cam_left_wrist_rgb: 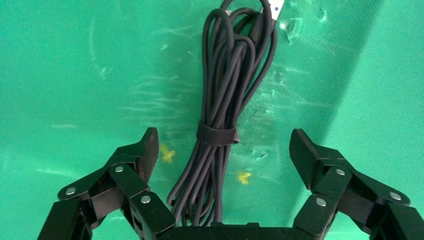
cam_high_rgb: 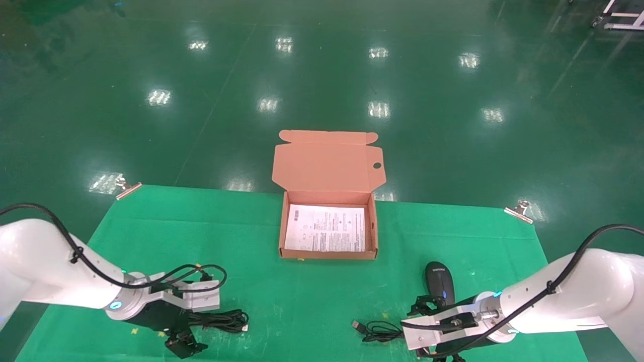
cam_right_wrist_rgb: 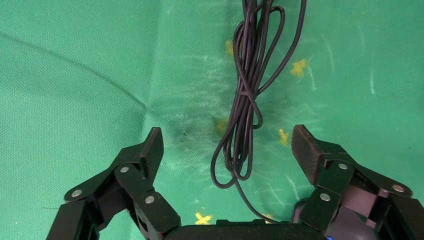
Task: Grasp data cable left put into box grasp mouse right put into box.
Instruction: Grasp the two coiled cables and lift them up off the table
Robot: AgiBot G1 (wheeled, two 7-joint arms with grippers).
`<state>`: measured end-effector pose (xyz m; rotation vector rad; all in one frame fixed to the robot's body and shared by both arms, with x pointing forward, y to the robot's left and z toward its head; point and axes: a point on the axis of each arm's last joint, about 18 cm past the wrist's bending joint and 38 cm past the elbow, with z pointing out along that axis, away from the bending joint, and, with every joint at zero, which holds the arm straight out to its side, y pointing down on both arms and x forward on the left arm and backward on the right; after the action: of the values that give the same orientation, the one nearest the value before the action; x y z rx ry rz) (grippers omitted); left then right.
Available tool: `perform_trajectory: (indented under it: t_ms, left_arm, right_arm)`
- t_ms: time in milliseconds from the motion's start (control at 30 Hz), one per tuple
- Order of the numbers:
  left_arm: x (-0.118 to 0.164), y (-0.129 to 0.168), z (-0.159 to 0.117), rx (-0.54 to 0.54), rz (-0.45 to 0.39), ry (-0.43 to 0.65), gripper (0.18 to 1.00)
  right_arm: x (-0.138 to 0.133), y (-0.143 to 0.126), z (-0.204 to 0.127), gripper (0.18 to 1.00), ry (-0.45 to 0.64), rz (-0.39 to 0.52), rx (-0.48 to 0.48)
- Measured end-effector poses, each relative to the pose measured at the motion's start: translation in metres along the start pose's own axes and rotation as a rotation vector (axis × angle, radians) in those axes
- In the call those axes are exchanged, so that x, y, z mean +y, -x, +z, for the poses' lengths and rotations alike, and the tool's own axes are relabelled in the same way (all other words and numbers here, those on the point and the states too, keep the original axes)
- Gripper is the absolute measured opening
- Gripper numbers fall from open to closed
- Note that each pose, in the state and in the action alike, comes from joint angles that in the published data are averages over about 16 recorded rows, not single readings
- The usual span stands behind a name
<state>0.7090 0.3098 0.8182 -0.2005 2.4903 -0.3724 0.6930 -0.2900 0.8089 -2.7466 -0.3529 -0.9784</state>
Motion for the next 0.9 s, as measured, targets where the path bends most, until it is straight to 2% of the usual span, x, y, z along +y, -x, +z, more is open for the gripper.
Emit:
perform_trajectory:
  t_ms: [200,433,900]
  left_arm:
    - [-0.0016,0.0006,-0.0012,-0.002,0.005,-0.003,0.934]
    - [-0.0027,0.001,-0.0021,-0.004,0.01,-0.005,0.842]
    - [-0.0039,0.0012,-0.0028,-0.005,0.015,-0.007,0.526]
  right_arm:
    - [-0.0007,-0.0001,-0.0011,0.907,-0.002,-0.001,0.0]
    - [-0.001,0.0001,-0.002,0.793,-0.002,-0.003,-0.001]
    - [-0.0013,0.0,-0.003,0.465,-0.002,-0.006,-0.001]
